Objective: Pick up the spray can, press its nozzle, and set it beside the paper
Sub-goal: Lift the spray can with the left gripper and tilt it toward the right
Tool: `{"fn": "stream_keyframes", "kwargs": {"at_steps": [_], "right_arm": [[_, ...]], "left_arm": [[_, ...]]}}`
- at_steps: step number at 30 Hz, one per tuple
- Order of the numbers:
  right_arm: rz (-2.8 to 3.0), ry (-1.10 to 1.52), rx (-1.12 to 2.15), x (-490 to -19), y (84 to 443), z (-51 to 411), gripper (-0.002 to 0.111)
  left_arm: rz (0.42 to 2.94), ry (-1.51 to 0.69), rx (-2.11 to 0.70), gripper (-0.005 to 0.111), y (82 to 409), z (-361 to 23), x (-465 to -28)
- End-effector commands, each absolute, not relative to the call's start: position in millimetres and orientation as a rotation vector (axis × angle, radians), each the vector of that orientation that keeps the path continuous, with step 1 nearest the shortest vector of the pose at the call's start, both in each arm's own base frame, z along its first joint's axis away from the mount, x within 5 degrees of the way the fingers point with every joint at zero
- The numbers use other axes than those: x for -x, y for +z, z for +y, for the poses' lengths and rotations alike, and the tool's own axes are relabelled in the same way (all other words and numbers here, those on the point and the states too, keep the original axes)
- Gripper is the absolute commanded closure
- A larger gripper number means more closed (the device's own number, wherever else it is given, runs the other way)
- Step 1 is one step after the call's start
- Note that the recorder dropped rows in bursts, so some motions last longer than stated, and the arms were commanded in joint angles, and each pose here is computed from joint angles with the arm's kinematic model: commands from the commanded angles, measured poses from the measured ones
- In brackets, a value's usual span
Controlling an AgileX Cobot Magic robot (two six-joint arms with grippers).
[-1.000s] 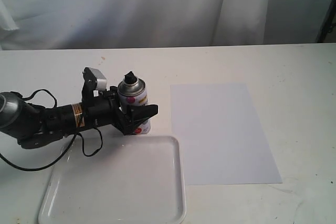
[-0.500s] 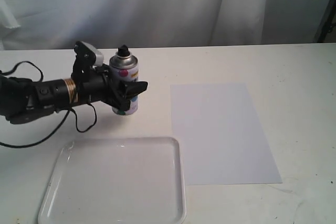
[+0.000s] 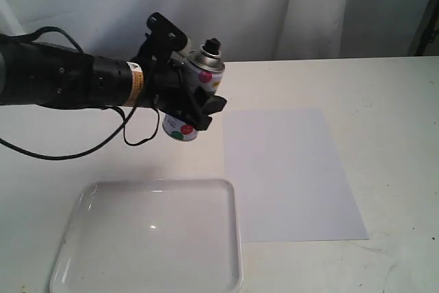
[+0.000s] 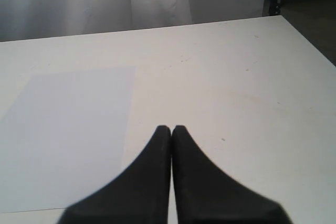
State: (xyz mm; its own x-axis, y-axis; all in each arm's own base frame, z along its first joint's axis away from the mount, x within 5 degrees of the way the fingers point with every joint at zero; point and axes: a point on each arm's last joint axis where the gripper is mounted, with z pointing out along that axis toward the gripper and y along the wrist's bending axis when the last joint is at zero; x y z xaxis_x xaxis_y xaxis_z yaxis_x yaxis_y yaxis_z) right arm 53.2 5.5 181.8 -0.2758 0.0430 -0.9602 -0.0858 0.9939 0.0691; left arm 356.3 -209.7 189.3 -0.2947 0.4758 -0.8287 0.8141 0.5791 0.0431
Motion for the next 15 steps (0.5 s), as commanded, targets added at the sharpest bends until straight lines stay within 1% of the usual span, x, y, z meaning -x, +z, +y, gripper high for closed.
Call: {"fn": "stream_keyframes", "kwargs": {"at_steps": [1,5,10,15], "right_arm": [[1.838,0.126,0.031,-53.0,181.4,5.6,0.108],[1.838,0.126,0.031,-53.0,181.4,5.6,0.108],[1.838,0.126,0.031,-53.0,181.4,5.6,0.108],[1.825,0.121,0.036,-53.3,182.5,5.4,0.108]], "left_arm": [[1.913,-0.488,-1.091,0.107,200.6,-229.9,-344.4],[1.922,-0.480,-1.110,0.107,199.2,-237.8,-338.6],[1.945,-0.472,-1.118,0.107,197.4,-236.7,-338.0],[1.983,-0.502,-1.067,0.107,197.2,-236.6,-337.9]]}}
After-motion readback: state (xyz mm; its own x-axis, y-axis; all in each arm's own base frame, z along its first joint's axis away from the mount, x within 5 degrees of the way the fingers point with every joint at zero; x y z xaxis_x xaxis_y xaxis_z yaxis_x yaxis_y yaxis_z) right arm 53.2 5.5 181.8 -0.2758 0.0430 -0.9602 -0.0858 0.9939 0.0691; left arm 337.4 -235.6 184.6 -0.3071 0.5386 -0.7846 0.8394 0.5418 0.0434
